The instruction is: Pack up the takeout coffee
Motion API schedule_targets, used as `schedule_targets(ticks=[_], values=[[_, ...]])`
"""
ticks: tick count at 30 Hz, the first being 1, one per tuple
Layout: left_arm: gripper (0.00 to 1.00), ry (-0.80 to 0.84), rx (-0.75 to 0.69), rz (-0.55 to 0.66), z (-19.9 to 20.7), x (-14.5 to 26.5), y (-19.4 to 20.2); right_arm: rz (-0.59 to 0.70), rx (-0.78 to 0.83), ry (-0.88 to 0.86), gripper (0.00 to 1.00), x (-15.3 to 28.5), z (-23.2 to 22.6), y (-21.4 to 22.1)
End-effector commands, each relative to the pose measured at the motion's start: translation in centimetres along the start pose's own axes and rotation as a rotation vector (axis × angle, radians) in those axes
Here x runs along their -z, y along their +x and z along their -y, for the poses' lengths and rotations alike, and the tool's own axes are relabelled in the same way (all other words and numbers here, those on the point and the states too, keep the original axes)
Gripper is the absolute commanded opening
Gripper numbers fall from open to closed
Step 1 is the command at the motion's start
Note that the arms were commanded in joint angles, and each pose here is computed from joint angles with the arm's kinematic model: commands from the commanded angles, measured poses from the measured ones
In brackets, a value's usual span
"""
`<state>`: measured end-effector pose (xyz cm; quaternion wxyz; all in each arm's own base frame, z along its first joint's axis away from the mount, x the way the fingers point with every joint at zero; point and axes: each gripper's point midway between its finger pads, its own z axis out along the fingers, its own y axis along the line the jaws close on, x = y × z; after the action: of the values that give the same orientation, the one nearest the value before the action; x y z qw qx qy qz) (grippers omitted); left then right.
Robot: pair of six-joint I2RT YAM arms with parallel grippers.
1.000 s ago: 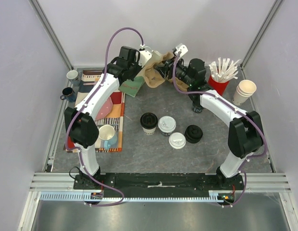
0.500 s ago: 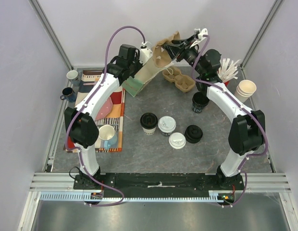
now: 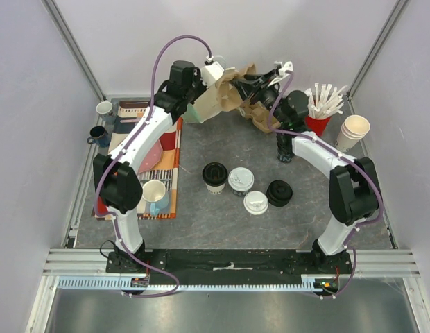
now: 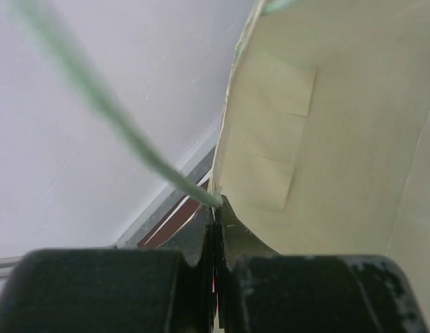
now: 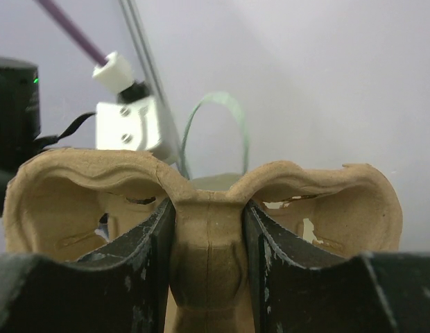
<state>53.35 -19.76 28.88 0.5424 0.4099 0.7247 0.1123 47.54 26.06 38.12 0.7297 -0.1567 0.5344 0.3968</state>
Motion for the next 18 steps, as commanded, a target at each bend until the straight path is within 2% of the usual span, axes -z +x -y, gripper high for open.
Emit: schedule_targets(ticks=[1,5,10,16,18], values=[[0.02,-0.044,0.099,0.039,0.0,0.3,-0.9,0.12,0.052,-0.071,0.09,-0.4,-4.7,-2.8],[0.02,0.029,0.156,-0.011,3.3,0.2,1.5,0.096,0.062,-0.065,0.09,0.6,-4.6,-0.2],[0.02,0.055,0.186,-0.042,4.5,0.5,2.6,0.047,0.097,-0.061,0.09,0.4,-3.4,3.1],[0.02,0.112,0.257,-0.049,4.6,1.7,1.2,0.0,0.14,-0.057,0.09,0.1,-1.8,6.6],[0.02,0.108,0.263,-0.038,3.6,2.2,0.0,0.01,0.133,-0.069,0.09,-0.4,-1.7,6.1]])
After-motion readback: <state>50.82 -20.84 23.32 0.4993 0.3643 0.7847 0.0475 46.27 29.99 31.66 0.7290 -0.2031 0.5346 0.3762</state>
